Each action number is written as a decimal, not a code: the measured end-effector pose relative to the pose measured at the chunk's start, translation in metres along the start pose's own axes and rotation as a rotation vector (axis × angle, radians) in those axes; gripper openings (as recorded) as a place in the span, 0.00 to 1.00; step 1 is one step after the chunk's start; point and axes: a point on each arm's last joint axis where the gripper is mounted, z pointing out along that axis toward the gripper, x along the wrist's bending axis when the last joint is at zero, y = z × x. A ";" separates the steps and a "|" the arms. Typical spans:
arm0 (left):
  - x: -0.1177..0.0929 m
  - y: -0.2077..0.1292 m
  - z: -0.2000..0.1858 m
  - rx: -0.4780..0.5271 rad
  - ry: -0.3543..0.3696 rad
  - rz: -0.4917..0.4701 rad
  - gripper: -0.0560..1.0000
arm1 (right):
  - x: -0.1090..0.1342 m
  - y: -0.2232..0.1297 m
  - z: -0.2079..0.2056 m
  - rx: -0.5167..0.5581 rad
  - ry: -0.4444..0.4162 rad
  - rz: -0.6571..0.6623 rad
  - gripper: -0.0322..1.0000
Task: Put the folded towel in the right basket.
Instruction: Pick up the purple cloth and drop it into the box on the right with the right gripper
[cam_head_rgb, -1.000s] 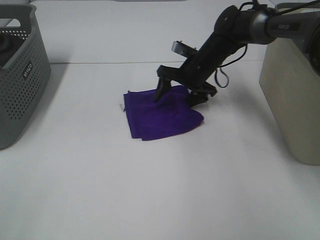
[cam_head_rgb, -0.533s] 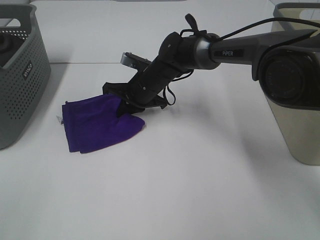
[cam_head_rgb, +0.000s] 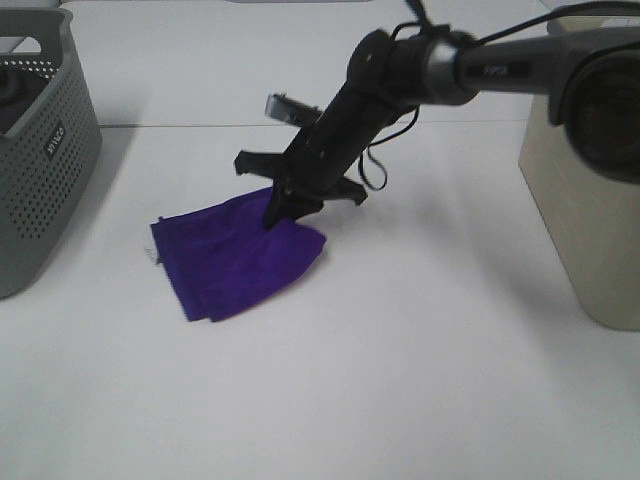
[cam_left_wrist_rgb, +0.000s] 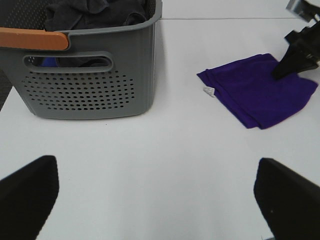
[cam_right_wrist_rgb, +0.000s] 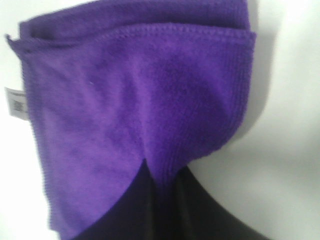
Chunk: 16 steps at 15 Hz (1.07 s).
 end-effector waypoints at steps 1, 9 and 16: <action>0.000 0.000 0.000 0.000 0.000 0.000 0.99 | 0.002 0.010 -0.036 -0.036 0.013 0.001 0.09; 0.000 0.000 0.000 0.000 0.000 0.000 0.99 | -0.045 -0.005 -0.365 -0.540 -0.208 0.042 0.09; 0.000 0.000 0.000 0.000 0.000 0.000 0.99 | -0.165 -0.057 -0.446 -0.590 -0.465 0.326 0.09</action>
